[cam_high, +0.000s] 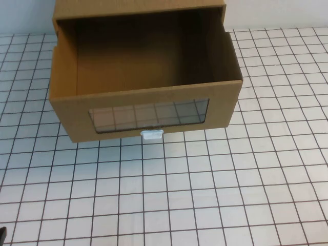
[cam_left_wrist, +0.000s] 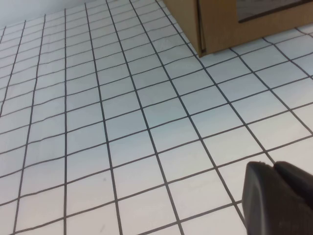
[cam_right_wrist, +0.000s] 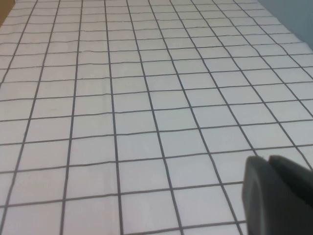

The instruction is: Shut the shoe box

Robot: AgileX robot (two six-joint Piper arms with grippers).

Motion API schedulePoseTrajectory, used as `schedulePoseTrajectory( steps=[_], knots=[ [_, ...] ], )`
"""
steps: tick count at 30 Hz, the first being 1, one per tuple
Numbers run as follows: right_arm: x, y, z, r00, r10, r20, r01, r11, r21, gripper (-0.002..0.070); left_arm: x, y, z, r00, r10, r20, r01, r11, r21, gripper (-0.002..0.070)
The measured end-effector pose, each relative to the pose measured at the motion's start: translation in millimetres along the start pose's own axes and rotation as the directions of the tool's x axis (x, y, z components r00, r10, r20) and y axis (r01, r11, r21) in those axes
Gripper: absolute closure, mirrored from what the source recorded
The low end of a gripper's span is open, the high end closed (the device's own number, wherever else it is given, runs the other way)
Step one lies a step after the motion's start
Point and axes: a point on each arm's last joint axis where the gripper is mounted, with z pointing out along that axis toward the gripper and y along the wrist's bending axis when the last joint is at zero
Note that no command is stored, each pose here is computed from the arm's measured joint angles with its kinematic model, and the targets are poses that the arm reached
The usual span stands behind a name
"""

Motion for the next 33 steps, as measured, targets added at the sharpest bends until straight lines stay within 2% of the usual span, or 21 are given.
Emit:
schedulePoseTrajectory(
  steps=[16,21,33],
  knots=[
    [0.0,-0.1,0.0,1.000,-0.004,0.000,0.004,1.000,0.001,0.0689,0.0,0.1,0.0,1.000,-0.003,0.000,0.003,1.000,-0.002,0.0679],
    [0.0,-0.1,0.0,1.000,-0.004,0.000,0.004,1.000,0.001,0.0690,-0.8,-2.6,0.0,0.997,-0.077,0.006,0.077,0.997,0.028,0.0679],
    [0.0,-0.1,0.0,1.000,-0.004,0.000,0.004,1.000,0.001,0.0689,-1.0,-3.2,-0.1,0.996,-0.094,0.007,0.093,0.995,0.035,0.0679]
  ],
)
